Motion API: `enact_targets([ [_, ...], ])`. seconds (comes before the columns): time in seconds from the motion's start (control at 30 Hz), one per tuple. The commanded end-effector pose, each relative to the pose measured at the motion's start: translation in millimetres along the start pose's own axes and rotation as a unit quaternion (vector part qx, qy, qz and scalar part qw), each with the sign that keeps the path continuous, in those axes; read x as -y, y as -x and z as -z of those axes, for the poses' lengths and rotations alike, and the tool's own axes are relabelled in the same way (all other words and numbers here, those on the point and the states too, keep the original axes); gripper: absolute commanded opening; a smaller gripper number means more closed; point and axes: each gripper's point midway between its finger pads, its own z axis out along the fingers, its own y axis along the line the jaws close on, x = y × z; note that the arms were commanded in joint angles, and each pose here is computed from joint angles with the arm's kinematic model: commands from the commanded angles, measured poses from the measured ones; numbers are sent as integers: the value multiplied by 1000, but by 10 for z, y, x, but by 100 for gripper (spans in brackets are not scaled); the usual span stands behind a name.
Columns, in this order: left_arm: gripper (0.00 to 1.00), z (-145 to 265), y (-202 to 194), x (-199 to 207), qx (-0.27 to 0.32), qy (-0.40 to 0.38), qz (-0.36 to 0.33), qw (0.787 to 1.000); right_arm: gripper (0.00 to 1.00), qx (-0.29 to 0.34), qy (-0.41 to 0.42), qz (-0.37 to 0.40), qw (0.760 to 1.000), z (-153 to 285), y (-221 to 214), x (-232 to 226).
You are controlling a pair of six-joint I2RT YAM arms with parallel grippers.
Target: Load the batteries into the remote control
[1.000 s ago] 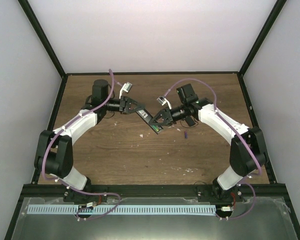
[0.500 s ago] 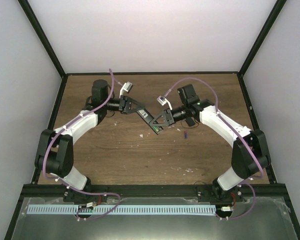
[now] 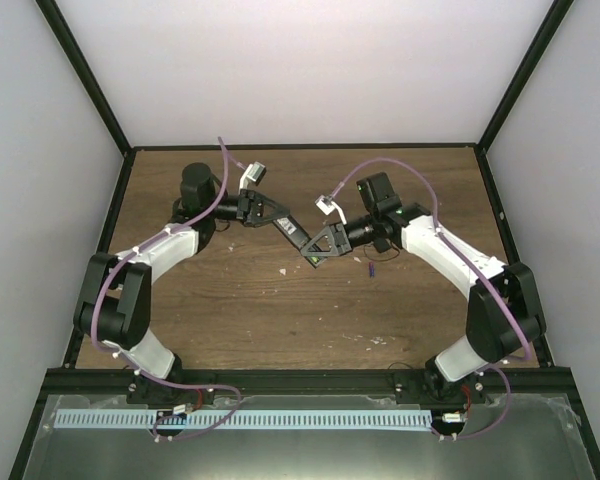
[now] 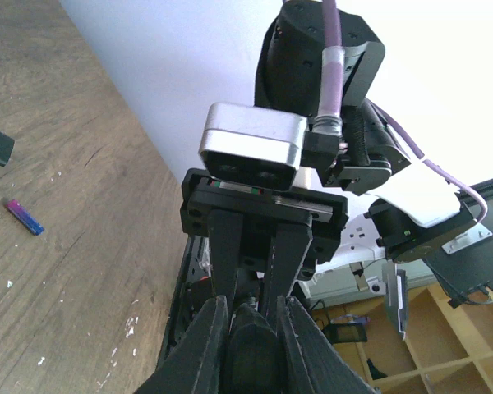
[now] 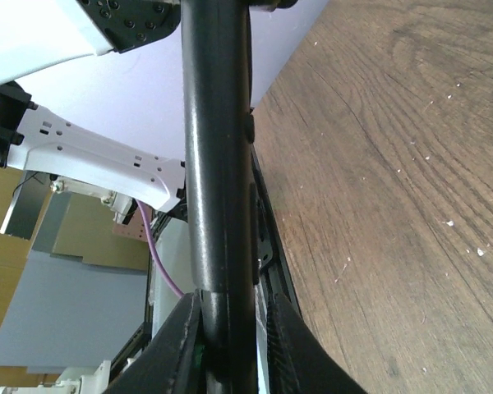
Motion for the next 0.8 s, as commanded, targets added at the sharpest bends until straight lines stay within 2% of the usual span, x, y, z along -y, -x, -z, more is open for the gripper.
enact_targets([
  [0.0,0,57,116,217,11,-9,-41,999,14,-23,-26,-36,999,-17,-236,128],
  [0.47,0,62,109,225,10,-8,-43,999,1,-21,-27,-31,999,23,-226,120],
  [0.6,0,73,125,239,11,-7,-44,999,1,-20,-29,-27,999,25,-222,133],
  [0.77,0,115,153,194,21,4,-50,999,19,-8,-43,-16,999,78,-157,138],
])
